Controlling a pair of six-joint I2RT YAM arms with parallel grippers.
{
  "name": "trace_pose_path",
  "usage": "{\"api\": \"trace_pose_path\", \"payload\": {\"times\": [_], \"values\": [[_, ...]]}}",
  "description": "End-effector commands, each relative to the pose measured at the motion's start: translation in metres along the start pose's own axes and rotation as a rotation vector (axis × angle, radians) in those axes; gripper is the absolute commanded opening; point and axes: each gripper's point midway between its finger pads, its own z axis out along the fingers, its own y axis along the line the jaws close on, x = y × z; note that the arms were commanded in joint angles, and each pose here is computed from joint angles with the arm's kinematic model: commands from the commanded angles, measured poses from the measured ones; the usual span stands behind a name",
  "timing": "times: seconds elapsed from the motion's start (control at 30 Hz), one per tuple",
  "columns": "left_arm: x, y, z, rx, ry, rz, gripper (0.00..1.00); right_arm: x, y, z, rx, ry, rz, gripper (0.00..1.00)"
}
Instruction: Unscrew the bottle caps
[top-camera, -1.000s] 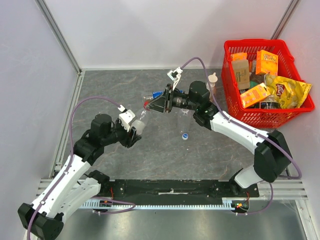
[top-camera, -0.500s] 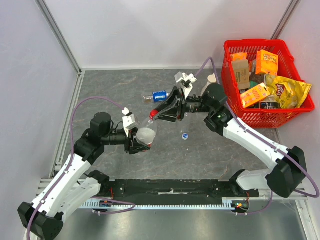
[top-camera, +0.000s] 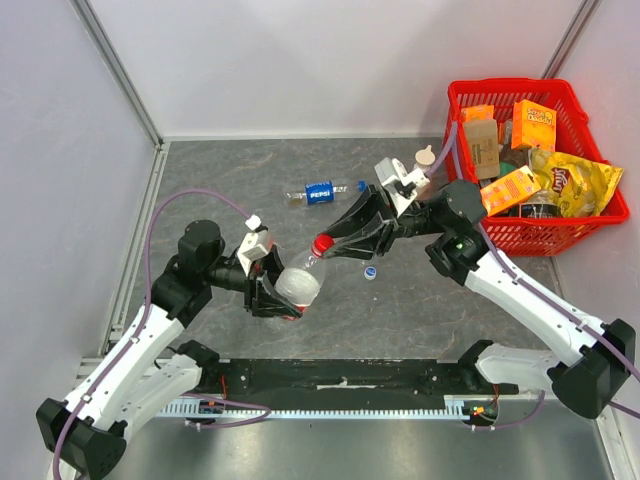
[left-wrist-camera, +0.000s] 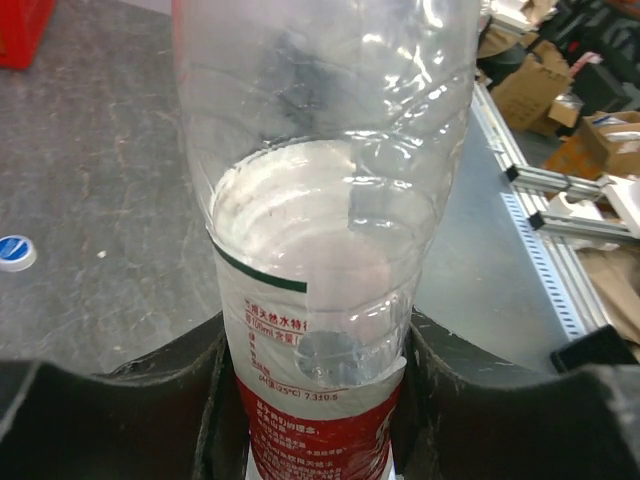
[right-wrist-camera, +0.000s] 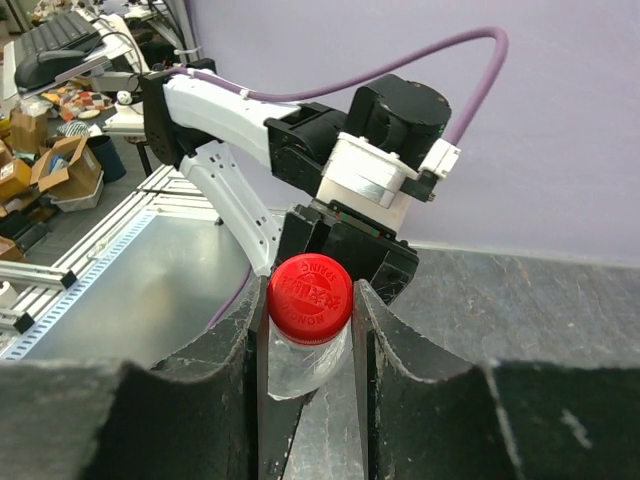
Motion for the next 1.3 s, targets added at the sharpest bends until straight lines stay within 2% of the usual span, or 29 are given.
{"api": "trace_pose_path", "payload": {"times": [0.0,0.67,0.93,1.27], "values": [[-0.036,-0.035,-0.004,0.149,-0.044,0.096,0.25,0.002,0.027,-0.005,-0.111,0.025,-0.052,0.0],[-0.026,-0.048,-0.007,0.251,-0.012,0.05,0.21,-0.007,0.048,-0.008,-0.18,-0.001,-0.12,0.0],[-0.021,-0.053,-0.008,0.281,-0.004,0.048,0.14,-0.015,0.06,-0.012,-0.207,-0.007,-0.172,0.0],[-0.017,-0.055,-0.009,0.284,-0.002,0.041,0.12,-0.02,0.065,-0.014,-0.202,-0.015,-0.186,0.0]]}}
